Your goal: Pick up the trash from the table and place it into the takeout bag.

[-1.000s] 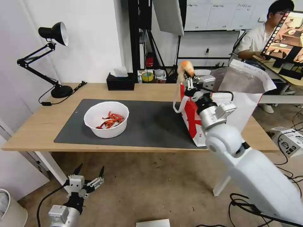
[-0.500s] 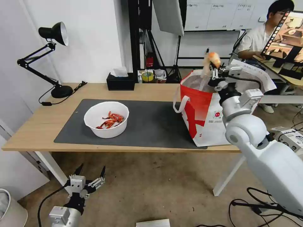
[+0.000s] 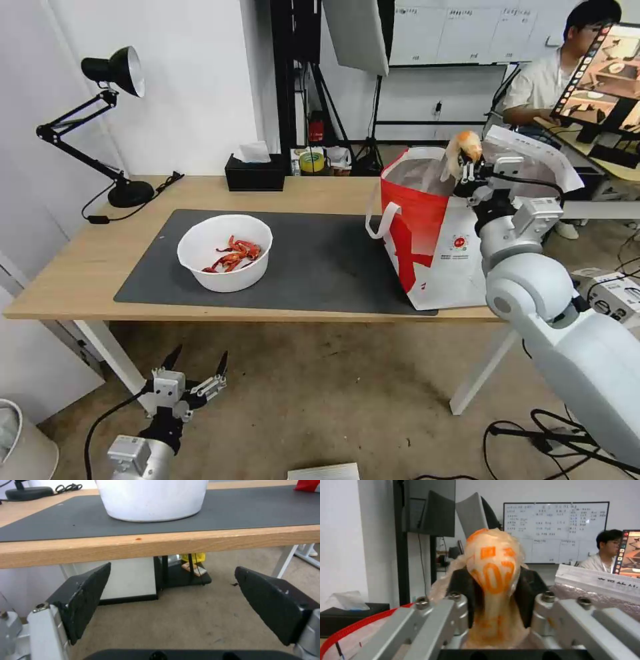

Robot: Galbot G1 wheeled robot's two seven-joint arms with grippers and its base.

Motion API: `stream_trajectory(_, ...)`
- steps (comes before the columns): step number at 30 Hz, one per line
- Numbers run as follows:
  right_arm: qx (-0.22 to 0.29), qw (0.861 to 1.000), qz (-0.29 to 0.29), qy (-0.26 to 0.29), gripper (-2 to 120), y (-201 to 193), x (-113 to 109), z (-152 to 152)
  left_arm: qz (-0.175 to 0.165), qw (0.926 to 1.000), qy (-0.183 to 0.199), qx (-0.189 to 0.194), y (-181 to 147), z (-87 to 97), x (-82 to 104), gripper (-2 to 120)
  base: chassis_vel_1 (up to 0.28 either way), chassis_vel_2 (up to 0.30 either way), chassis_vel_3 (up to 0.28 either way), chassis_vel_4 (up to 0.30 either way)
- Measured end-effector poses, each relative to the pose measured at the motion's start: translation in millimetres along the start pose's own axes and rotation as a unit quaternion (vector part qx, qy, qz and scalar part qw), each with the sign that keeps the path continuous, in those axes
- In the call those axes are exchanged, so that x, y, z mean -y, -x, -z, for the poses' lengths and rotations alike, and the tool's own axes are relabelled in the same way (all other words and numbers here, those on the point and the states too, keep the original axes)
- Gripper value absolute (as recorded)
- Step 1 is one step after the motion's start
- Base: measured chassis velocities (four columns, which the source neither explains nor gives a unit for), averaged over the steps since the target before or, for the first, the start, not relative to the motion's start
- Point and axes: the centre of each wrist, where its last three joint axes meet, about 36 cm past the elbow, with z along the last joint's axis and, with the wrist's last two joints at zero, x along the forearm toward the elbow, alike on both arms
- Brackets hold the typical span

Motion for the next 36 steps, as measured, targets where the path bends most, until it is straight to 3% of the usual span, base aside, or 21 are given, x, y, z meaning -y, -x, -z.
stream_trajectory(18, -0.008, 1.000, 0.006, -0.008, 96, -4, 1, 0, -0.002, 1.0000, -0.001, 0.000, 0, 0.6, 0.7, 100, 0.000, 0.000, 0.000, 0.000)
stream_trajectory(27, -0.006, 0.999, 0.051, 0.014, 100, -8, -8, 11, -0.002, 1.0000, -0.002, 0.002, 0, 1.7, 1.2, 100, 0.000, 0.000, 0.000, 0.000)
stream_trajectory(31, 0.003, 0.992, 0.117, 0.047, 100, -17, -20, 22, 0.000, 1.0000, -0.003, 0.003, 0, 1.8, 1.1, 100, 0.000, 0.000, 0.000, 0.000)
stream_trajectory(36, 0.000, 0.973, 0.218, 0.078, 100, -42, -36, 20, 0.002, 1.0000, -0.003, 0.005, 0, 3.5, 0.4, 100, 0.000, 0.000, 0.000, 0.000)
